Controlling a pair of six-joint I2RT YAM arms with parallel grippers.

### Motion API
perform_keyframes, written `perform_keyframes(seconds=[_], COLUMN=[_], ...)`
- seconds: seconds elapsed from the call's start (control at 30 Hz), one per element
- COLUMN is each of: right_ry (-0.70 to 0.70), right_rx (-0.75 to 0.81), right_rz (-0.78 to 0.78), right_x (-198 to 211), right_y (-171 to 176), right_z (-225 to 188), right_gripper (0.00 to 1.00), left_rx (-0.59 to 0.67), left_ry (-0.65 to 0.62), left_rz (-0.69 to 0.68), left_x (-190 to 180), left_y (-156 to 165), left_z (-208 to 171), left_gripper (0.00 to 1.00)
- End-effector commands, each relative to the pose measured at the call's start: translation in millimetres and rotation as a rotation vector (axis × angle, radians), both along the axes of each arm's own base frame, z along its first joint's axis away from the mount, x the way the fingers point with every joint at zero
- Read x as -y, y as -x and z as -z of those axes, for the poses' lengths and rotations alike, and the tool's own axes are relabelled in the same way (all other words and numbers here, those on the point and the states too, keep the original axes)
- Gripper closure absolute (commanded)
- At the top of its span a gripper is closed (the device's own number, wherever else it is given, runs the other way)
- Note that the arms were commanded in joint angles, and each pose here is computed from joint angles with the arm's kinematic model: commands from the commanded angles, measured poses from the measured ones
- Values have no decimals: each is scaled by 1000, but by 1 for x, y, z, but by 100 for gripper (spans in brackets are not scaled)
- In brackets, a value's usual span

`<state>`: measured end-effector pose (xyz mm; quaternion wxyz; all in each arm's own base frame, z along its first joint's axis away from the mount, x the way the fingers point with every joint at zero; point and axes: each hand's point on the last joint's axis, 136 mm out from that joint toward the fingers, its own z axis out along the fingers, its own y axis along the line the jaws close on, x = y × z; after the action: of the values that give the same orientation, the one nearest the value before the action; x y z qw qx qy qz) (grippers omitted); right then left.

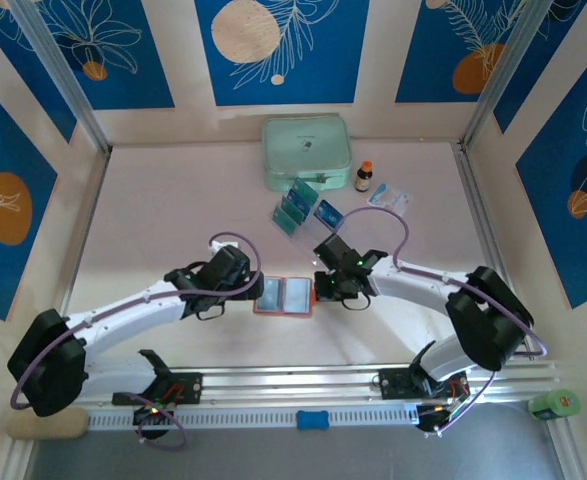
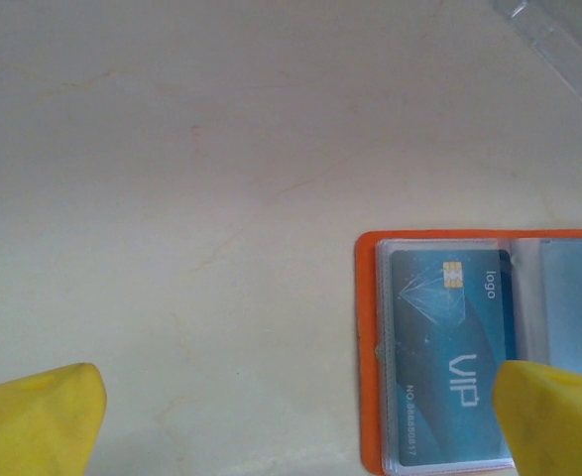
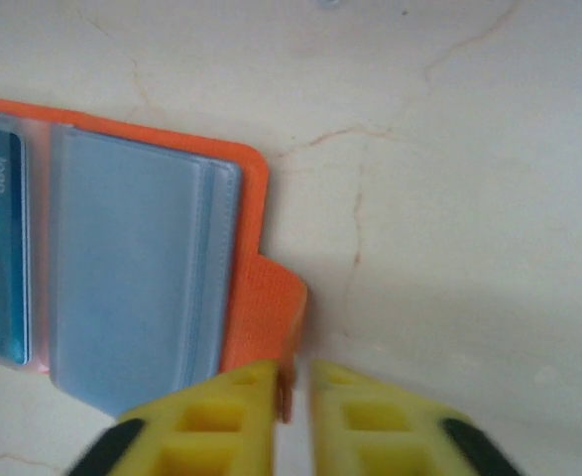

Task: Put the credit cards into the card holder
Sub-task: Rotate the card holder at the center of the table.

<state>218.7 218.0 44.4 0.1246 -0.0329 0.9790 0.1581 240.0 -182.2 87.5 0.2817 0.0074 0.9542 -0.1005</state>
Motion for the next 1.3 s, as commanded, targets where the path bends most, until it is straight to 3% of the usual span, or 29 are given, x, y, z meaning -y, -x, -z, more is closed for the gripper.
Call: perform_keyframes(seconds=[0.0, 0.33, 0.53, 0.8, 1.1, 1.27], right_ry=[-34, -290, -347, -269, -152, -152], right_rx=[7, 20, 12, -50, -77, -69], right_rz=[25, 86, 93, 78, 69, 64], right_x=[6, -1, -26, -61, -51, -42], right_y=[3, 8, 0, -6, -17, -24], right_z=[-17, -67, -69, -35, -4, -3], right_gripper=[72, 69, 78, 93, 98, 99], left_rx=[7, -4, -15, -32, -41, -40], left_ry=[43, 62, 73, 62, 49, 31], left_rz=[14, 71, 98, 131, 133, 153], left_x=[14, 39, 48, 58, 61, 71], left_y=[-6, -15, -10, -8, -5, -5], left_z=[-12, -19, -12, -2, 11, 14], left_gripper=[0, 0, 0, 0, 0, 0])
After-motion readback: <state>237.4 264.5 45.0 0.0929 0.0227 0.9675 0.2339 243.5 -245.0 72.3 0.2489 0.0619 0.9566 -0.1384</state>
